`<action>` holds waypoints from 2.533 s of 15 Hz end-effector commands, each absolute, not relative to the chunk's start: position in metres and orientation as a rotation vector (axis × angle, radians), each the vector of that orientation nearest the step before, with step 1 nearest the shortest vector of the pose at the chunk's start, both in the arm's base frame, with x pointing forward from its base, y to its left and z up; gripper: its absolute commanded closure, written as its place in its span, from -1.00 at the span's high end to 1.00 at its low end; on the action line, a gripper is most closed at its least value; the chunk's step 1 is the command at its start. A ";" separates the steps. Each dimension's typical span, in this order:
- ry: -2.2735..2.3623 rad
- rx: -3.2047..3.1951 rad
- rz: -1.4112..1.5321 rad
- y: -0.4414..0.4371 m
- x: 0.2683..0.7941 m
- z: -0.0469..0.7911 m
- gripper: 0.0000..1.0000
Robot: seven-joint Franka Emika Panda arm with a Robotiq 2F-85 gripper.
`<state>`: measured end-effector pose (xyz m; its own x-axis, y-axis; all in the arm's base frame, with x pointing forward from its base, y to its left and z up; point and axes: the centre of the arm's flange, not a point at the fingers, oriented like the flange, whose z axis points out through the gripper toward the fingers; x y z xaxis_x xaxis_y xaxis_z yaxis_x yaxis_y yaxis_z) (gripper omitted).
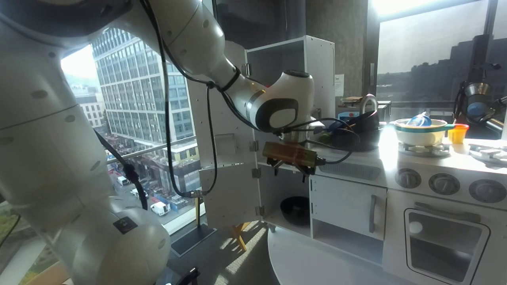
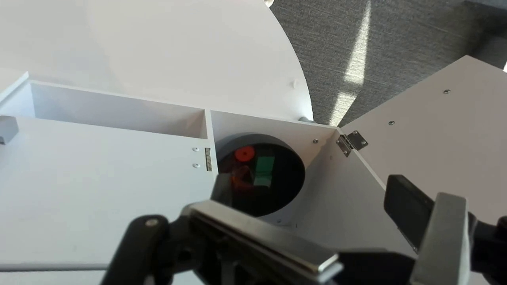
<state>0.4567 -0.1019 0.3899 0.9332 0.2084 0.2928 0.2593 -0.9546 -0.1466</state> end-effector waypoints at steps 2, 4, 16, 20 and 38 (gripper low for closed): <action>-0.547 -2.814 -0.671 -0.123 0.431 0.370 1.00; -0.578 -2.780 -0.777 -0.142 0.417 0.360 1.00; -0.573 -2.481 -1.084 -0.251 0.426 0.300 1.00; -0.630 -2.448 -1.073 -0.268 0.444 0.284 1.00; -0.476 -2.634 -1.202 -0.358 0.482 0.237 1.00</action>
